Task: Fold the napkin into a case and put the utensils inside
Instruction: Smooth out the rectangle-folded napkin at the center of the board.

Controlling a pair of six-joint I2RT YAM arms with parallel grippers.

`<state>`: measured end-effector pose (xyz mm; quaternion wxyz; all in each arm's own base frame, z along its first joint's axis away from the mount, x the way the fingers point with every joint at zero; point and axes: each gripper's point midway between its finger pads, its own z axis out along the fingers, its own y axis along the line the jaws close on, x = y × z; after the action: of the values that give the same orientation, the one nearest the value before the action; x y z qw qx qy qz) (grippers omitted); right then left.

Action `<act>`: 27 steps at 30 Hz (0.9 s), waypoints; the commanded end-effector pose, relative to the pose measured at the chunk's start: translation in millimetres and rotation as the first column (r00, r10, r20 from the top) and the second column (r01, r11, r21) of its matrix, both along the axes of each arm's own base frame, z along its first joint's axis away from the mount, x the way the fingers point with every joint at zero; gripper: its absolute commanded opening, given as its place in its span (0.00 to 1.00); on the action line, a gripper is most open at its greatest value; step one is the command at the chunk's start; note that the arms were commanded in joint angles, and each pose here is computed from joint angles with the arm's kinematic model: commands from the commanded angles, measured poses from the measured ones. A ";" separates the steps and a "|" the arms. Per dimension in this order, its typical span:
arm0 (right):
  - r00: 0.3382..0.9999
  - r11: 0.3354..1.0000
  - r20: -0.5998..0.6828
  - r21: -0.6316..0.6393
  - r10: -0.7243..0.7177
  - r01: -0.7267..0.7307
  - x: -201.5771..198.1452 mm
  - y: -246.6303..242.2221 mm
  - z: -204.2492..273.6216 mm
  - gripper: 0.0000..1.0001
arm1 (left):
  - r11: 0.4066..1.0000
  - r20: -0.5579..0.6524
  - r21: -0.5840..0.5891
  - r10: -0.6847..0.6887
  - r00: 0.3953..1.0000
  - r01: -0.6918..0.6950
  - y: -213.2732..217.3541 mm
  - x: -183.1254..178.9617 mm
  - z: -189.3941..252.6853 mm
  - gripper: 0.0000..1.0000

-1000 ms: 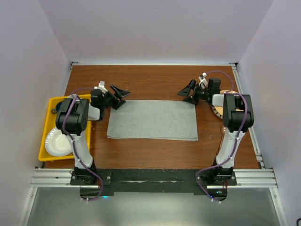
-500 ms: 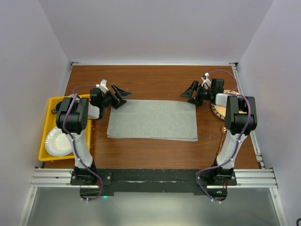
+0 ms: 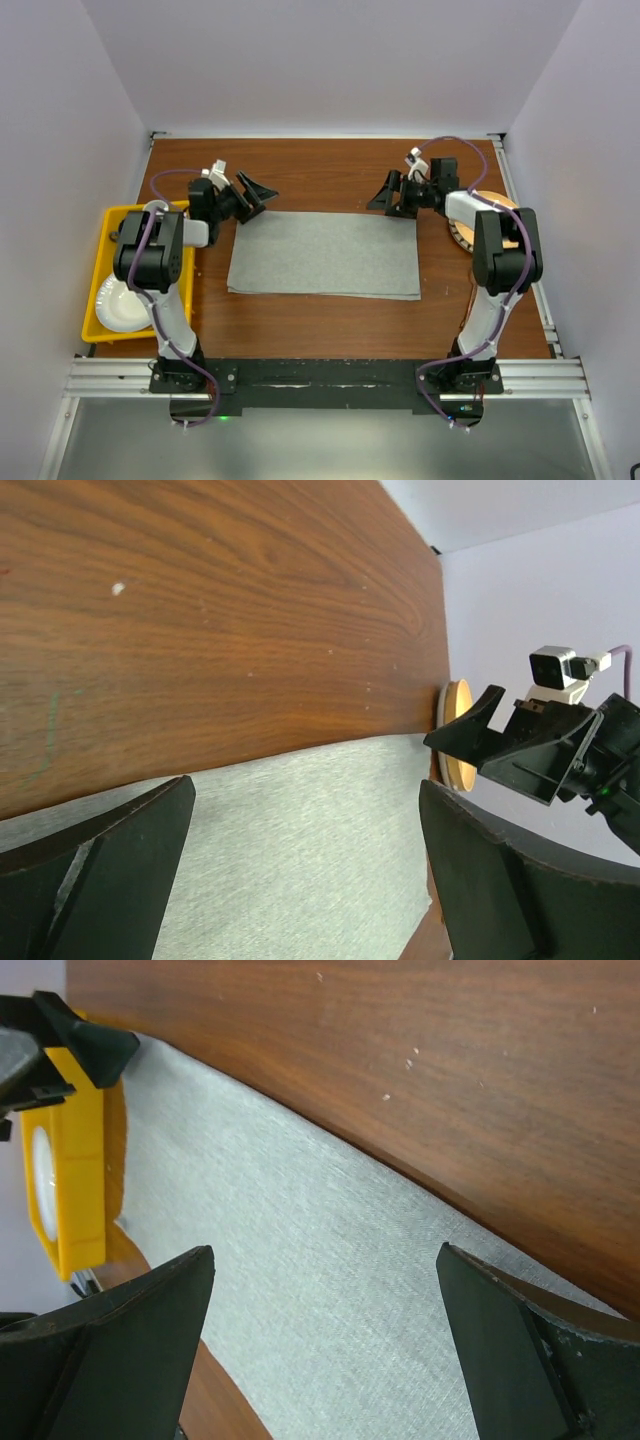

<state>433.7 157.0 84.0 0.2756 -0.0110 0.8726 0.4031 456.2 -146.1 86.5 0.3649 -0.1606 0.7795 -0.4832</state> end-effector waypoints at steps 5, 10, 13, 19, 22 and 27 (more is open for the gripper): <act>0.996 0.991 -0.085 -0.134 0.017 -0.028 -11.6 -19.4 -51.6 0.98 | 0.992 -0.063 0.121 0.048 0.997 -0.040 17.1 14.8 -39.4 1.00; 0.991 0.980 -0.130 -0.191 0.025 -0.050 -37.6 -30.4 -62.7 0.97 | 0.976 -0.080 0.217 -0.003 0.997 0.020 19.1 29.1 -59.9 1.00; 0.982 0.980 -0.183 -0.180 0.046 -0.080 -66.9 -27.1 -61.3 0.96 | 0.953 -0.045 0.293 -0.069 0.997 0.079 10.6 49.2 -57.1 1.00; 0.955 0.979 -0.267 -0.115 0.132 -0.167 -138.1 3.4 -37.8 0.95 | 0.844 0.083 0.459 -0.351 0.932 0.277 -48.5 69.5 -10.4 1.00; 0.948 0.980 -0.278 -0.079 0.155 -0.183 -156.6 13.0 -22.9 0.94 | 0.780 0.129 0.558 -0.419 0.899 0.283 -54.1 67.2 22.2 1.00; 0.972 0.969 -0.128 -0.130 0.195 -0.212 -134.3 11.9 15.7 0.93 | 0.599 0.091 0.764 -0.469 0.879 0.241 -18.4 57.6 51.4 1.00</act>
<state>279.8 170.6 58.9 0.1242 -0.0595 0.9194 0.3685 521.8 -206.8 92.5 0.3727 0.1404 0.8581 -0.3240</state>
